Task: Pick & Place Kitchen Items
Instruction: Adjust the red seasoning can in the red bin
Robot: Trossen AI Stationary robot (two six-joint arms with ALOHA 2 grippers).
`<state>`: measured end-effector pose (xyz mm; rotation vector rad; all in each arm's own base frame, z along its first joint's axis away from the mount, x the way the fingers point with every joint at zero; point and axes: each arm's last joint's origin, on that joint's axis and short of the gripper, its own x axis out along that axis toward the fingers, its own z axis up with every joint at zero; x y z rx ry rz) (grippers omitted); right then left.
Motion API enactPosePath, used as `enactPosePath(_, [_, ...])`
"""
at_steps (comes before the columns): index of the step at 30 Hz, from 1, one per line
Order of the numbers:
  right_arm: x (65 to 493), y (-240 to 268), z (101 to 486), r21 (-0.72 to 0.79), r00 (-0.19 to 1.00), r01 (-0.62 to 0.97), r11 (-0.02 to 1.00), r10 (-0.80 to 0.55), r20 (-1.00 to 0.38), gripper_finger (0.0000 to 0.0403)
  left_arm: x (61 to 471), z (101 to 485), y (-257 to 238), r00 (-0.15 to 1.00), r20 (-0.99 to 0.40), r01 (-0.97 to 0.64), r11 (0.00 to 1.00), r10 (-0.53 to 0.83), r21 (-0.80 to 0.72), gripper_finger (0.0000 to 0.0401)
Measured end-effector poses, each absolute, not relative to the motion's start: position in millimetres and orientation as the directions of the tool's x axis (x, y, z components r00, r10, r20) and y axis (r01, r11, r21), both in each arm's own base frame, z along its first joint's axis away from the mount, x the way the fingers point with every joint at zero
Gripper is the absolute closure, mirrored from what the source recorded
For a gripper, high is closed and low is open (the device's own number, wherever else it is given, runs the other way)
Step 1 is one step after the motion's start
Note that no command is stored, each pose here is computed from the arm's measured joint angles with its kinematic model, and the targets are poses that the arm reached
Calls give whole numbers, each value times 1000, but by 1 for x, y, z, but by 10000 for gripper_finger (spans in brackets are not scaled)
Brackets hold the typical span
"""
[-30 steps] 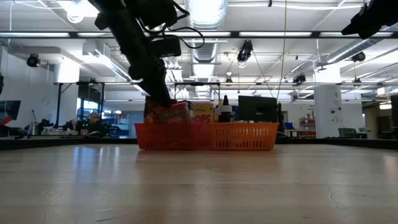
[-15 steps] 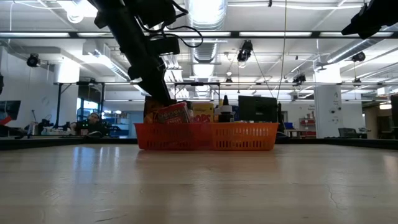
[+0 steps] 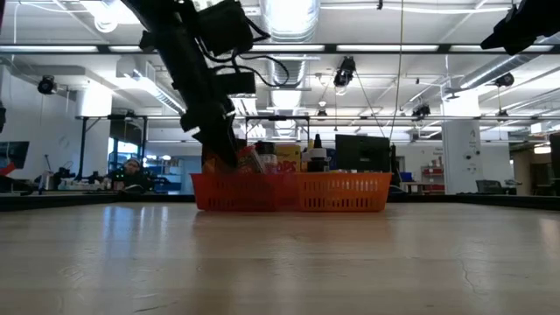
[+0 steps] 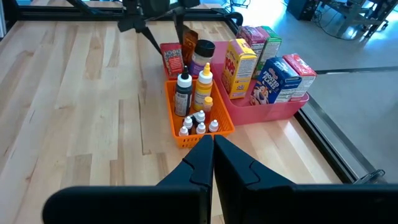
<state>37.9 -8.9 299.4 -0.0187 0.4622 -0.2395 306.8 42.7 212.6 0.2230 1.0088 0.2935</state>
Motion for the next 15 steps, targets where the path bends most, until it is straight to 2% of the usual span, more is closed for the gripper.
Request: enactPosePath(15, [38,-9,299,-72,868,225,972,-233,-439,394,307,205,47,461,-818,-129,937,346,323,168])
